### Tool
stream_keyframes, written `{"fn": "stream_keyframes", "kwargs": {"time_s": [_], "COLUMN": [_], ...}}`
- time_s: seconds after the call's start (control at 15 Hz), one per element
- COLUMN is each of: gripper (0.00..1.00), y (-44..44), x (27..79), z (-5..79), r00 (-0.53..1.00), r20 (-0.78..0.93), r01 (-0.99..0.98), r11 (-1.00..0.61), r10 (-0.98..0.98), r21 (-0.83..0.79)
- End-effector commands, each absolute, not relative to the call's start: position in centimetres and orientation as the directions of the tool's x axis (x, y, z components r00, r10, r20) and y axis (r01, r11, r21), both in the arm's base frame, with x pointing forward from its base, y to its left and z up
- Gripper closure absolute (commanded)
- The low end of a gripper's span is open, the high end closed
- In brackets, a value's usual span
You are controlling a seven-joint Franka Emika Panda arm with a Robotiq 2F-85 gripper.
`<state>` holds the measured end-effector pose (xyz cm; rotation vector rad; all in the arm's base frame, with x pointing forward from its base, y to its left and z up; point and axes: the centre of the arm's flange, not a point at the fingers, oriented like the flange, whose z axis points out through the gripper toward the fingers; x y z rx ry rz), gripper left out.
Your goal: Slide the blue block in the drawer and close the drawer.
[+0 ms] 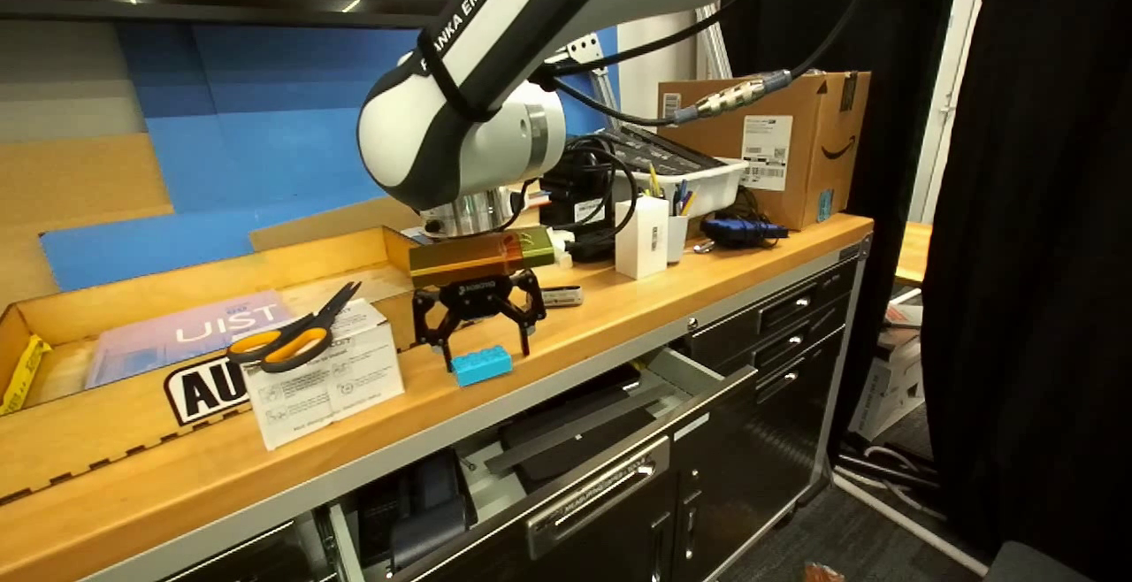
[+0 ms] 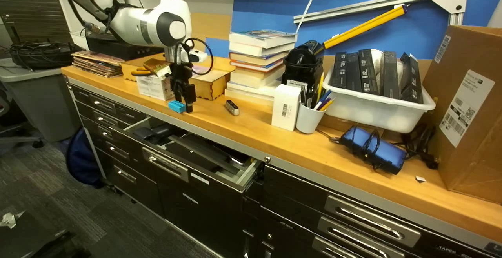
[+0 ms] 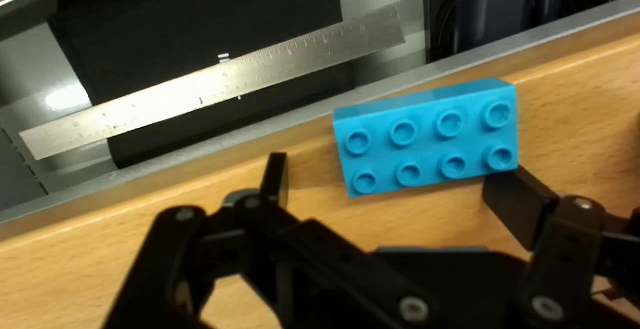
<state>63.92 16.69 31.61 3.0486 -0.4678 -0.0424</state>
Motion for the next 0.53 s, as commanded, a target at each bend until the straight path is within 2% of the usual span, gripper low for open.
{"fn": "stream_keyframes", "kwargs": {"time_s": [0.0, 0.47], "gripper": [0.0, 0.0], "y": [17.2, 14.0], "x": [61.3, 56.0], "z": [32.7, 32.2], "r00": [0.953, 0.934], "r20": [-0.034, -0.119], "r01": [-0.3, -0.333], "r11": [-0.953, -0.942], "r10": [-0.301, -0.336], "r21": [0.05, 0.047]}}
